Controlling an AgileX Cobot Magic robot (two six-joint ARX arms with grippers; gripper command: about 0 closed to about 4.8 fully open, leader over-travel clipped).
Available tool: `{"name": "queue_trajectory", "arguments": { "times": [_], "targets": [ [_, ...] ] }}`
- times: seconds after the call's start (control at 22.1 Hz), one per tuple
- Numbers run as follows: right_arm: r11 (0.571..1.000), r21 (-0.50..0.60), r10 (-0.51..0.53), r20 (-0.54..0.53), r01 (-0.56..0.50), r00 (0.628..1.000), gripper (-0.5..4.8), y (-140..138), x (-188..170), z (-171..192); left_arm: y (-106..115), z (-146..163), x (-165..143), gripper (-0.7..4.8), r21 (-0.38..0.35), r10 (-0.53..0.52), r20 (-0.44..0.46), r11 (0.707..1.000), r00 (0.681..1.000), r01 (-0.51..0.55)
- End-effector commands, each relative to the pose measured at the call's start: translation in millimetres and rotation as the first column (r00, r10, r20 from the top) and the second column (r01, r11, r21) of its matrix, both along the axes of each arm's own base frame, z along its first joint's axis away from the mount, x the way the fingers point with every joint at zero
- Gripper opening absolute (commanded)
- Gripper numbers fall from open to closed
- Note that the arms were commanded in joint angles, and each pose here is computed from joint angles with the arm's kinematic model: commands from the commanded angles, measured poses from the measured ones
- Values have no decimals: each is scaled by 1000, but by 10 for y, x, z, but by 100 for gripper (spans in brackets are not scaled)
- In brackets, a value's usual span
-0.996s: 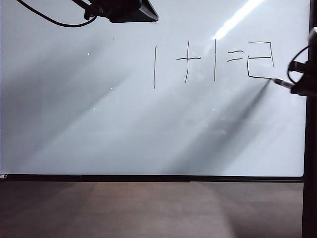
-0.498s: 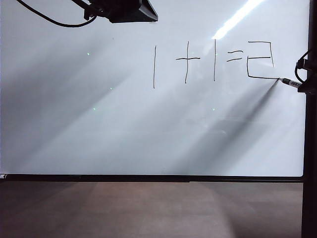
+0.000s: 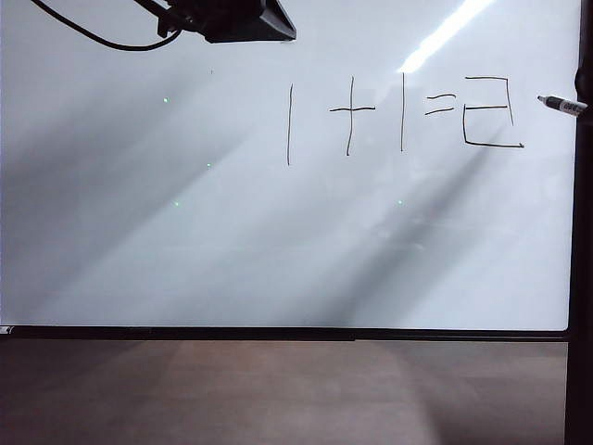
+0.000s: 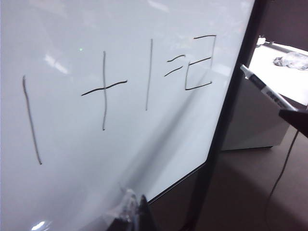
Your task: Reach to the right to find the marker pen, pick it up, and write the answer to the math problem on the whiteboard.
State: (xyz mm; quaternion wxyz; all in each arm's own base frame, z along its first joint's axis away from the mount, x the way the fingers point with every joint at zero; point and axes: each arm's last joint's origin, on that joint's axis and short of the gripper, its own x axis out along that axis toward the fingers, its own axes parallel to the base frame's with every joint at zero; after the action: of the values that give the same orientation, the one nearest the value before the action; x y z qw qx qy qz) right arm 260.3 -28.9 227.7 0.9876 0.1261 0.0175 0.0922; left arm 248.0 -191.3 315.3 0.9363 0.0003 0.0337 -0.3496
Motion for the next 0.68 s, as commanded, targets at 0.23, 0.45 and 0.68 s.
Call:
{"name": "queue_trajectory", "arguments": {
  "times": [0.23,0.45,0.68],
  "targets": [
    [999,22,-26,-9,26,1000,-7,25,-175,160,-2,21,-7,-5,-5,-3,9,1000,1000,4],
    [996,12,-92,-1,92,996,-7,36,-375,327,-1,21,-7,-4,-5,-3,9,1000,1000,3],
    [982,-1,-187,12,187,982,-7,52,-682,463,-1,20,-7,-5,-5,-3,9,1000,1000,3]
  ]
}}
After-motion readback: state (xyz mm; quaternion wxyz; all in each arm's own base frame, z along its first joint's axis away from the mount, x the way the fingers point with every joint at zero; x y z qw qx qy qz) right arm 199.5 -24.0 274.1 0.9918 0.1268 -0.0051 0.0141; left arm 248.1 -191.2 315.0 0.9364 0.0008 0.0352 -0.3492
